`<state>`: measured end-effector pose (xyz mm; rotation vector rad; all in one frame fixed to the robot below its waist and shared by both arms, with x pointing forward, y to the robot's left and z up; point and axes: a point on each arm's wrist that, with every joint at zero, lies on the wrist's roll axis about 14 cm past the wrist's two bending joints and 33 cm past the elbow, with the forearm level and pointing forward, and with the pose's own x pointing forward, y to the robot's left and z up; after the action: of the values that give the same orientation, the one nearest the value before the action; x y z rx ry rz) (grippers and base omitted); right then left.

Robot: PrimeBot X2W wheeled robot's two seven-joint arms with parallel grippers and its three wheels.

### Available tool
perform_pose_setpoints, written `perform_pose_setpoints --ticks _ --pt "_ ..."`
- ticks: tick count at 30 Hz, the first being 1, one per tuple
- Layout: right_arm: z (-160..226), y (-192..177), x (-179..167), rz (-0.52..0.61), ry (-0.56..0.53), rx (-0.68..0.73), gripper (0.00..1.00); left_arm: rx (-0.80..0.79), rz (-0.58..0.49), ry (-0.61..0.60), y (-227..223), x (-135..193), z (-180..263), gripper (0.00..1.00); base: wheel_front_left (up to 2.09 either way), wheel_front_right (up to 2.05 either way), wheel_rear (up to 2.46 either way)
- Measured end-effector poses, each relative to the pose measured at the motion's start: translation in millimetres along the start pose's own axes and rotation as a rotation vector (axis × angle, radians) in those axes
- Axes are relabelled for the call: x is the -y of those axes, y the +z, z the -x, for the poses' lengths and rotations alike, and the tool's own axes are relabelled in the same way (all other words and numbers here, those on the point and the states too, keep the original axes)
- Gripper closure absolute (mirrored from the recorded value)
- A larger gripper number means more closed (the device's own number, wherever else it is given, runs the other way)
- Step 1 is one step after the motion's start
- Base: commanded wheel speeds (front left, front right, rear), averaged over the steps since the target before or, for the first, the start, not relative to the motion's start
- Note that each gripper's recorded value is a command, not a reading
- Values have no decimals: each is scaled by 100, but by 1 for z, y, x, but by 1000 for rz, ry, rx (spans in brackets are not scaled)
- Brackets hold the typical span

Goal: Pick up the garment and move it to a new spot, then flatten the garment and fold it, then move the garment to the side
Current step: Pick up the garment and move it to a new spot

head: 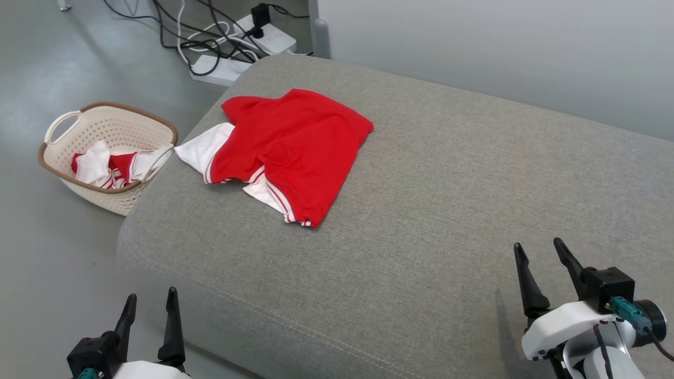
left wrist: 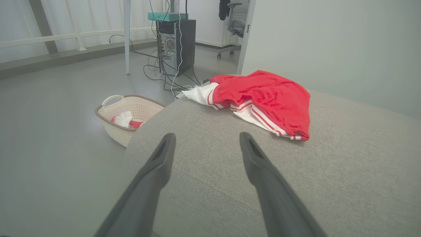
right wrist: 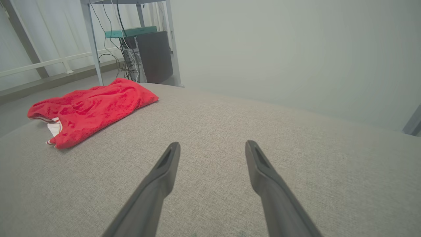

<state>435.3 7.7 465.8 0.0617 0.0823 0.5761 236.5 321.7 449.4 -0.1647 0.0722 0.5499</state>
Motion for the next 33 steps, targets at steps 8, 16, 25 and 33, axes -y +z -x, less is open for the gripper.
perform_pose_setpoints --ticks 8,16,25,33 --pt "-14 -12 -25 -6 79 -31 0 -50 41 64 -15 -24 8 0 0 0 0" --pt "-13 -23 -7 -1 50 -52 0 -23 38 -42 3 10 -45 0 0 0 0" --pt "-16 -32 24 8 1 -64 0 -11 11 -133 26 50 -126 0 0 0 0" --pt "-13 -36 62 36 -62 -64 0 -81 25 -176 12 86 -192 0 0 0 0"
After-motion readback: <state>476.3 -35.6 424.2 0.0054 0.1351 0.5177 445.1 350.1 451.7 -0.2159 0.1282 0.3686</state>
